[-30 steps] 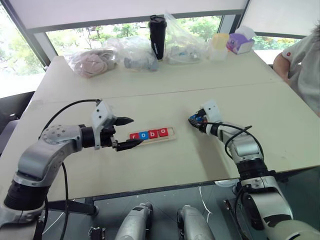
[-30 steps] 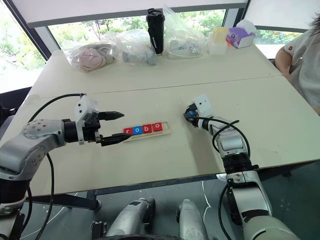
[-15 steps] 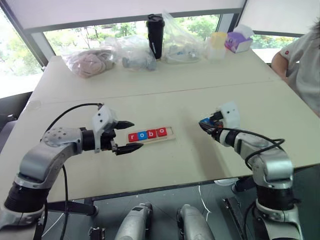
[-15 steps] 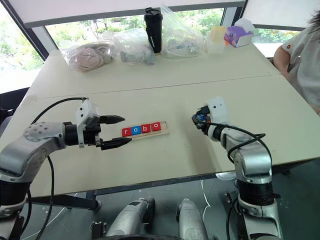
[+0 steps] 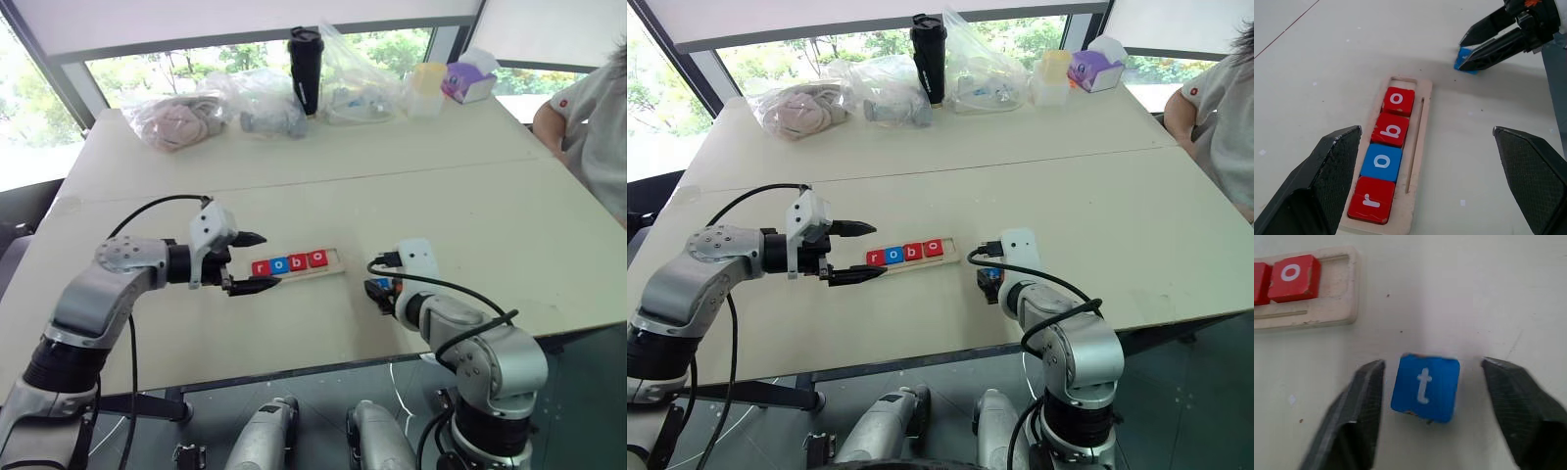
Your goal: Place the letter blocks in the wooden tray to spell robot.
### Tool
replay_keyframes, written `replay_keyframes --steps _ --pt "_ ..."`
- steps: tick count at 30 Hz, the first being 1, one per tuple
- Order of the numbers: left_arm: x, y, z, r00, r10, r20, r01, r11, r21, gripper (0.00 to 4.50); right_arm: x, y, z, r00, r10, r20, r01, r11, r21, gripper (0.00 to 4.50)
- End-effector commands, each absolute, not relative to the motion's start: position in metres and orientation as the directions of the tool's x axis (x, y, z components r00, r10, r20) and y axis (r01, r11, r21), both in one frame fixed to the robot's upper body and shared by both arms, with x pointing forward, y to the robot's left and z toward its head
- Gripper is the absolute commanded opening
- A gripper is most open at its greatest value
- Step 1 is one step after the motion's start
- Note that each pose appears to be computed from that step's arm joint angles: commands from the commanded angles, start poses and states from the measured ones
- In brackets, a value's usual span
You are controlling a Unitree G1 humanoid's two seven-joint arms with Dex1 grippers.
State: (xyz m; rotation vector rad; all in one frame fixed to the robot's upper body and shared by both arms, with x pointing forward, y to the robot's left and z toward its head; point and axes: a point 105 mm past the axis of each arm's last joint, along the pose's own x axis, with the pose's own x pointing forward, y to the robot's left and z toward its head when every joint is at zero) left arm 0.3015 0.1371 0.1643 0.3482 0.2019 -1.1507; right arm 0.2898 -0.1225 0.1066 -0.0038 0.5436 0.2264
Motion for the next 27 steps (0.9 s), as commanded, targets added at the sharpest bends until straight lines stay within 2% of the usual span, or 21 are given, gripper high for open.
replay_keyframes --steps 1,3,5,6,8,12,17,22,27 --pt "0.299 0.137 0.171 0.394 -0.862 -0.319 0.917 0.349 0.191 4.50 0.303 -0.136 0.151 0.906 0.276 -0.322 -0.301 0.953 -0.031 4.44" --pt "0.296 0.137 0.172 0.389 -0.865 -0.317 0.920 0.346 0.184 4.50 0.307 -0.143 0.171 0.904 0.359 -0.230 -0.389 0.916 -0.099 4.44" --pt "0.293 0.137 0.173 0.371 -0.870 -0.325 0.927 0.328 0.181 4.50 0.293 -0.139 0.183 0.773 0.603 -0.199 -0.633 0.758 -0.158 4.44" --pt "0.290 0.137 0.172 0.357 -0.872 -0.335 0.933 0.313 0.178 4.50 0.284 -0.139 0.180 0.685 0.690 -0.233 -0.727 0.664 -0.172 4.44" --pt "0.287 0.138 0.173 0.337 -0.874 -0.350 0.940 0.290 0.180 4.50 0.277 -0.144 0.173 0.568 0.768 -0.296 -0.823 0.541 -0.176 4.44" --pt "0.281 0.141 0.181 0.321 -0.868 -0.379 0.943 0.254 0.217 4.50 0.284 -0.160 0.151 0.445 0.792 -0.419 -0.896 0.387 -0.220 4.44" --pt "0.269 0.140 0.189 0.332 -0.847 -0.415 0.934 0.232 0.272 4.50 0.309 -0.173 0.132 0.385 0.758 -0.526 -0.915 0.239 -0.326 4.44" --pt "0.263 0.142 0.186 0.365 -0.836 -0.411 0.925 0.277 0.259 4.50 0.315 -0.168 0.118 0.303 0.780 -0.548 -0.945 0.172 -0.278 4.44" --pt "0.261 0.145 0.185 0.394 -0.824 -0.407 0.915 0.311 0.256 4.50 0.319 -0.168 0.105 0.268 0.786 -0.557 -0.958 0.156 -0.240 4.44"
